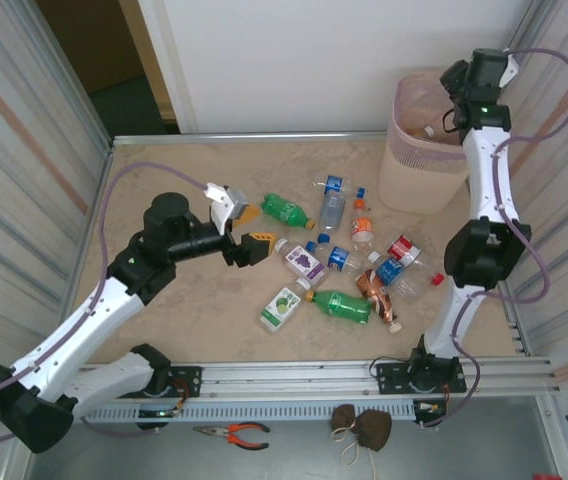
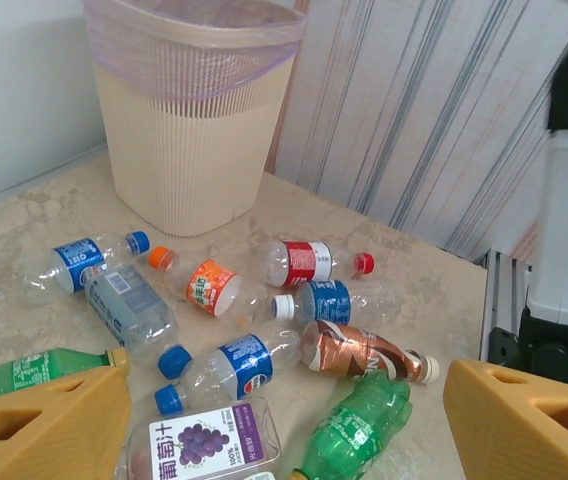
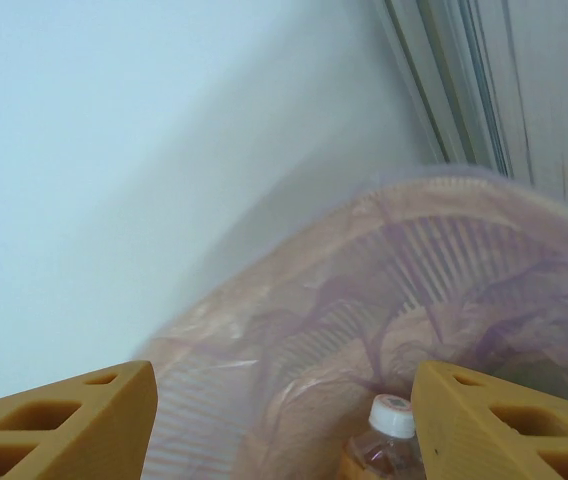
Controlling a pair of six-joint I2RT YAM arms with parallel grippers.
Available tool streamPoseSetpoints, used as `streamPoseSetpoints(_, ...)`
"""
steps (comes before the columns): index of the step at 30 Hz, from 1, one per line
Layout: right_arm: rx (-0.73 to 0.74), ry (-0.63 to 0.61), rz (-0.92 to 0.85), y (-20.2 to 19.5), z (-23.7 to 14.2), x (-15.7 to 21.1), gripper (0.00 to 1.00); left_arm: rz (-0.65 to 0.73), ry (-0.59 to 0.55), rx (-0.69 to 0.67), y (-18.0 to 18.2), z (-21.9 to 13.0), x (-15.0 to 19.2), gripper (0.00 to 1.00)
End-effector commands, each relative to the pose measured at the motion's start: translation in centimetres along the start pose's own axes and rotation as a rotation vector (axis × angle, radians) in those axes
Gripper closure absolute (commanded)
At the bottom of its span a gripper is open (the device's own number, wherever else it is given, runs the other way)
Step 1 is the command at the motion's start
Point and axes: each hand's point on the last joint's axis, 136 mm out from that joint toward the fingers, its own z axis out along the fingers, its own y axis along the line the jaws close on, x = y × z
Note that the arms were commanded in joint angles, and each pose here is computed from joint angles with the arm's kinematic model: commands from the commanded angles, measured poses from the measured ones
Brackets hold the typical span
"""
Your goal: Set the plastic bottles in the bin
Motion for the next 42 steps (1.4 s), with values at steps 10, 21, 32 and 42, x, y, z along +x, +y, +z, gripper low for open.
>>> streamPoseSetpoints(10, -0.145, 0.037, -0.066, 1.2, -8.7, 0.5, 0.34, -0.029, 0.204, -0.065, 1.5, 2.3, 3.3, 0.21)
streamPoseSetpoints(21, -0.152, 0.071, -0.078, -1.2, -14.7, 3.6, 0.34, -0.016, 0.628, -0.148, -0.2, 5.3, 12.2, 0.2)
streamPoseSetpoints(32, -0.123, 0.129, -0.088, -3.7, -17.0, 6.3, 0.34, -0.131, 0.851, -0.226, -1.7, 5.0, 20.4, 0.09)
streamPoseSetpoints(42, -0.121, 0.16, -0.09, -4.4, -17.8, 8.0, 0.34, -0.174, 0.999, -0.294, -1.0, 4.6, 25.7, 0.05)
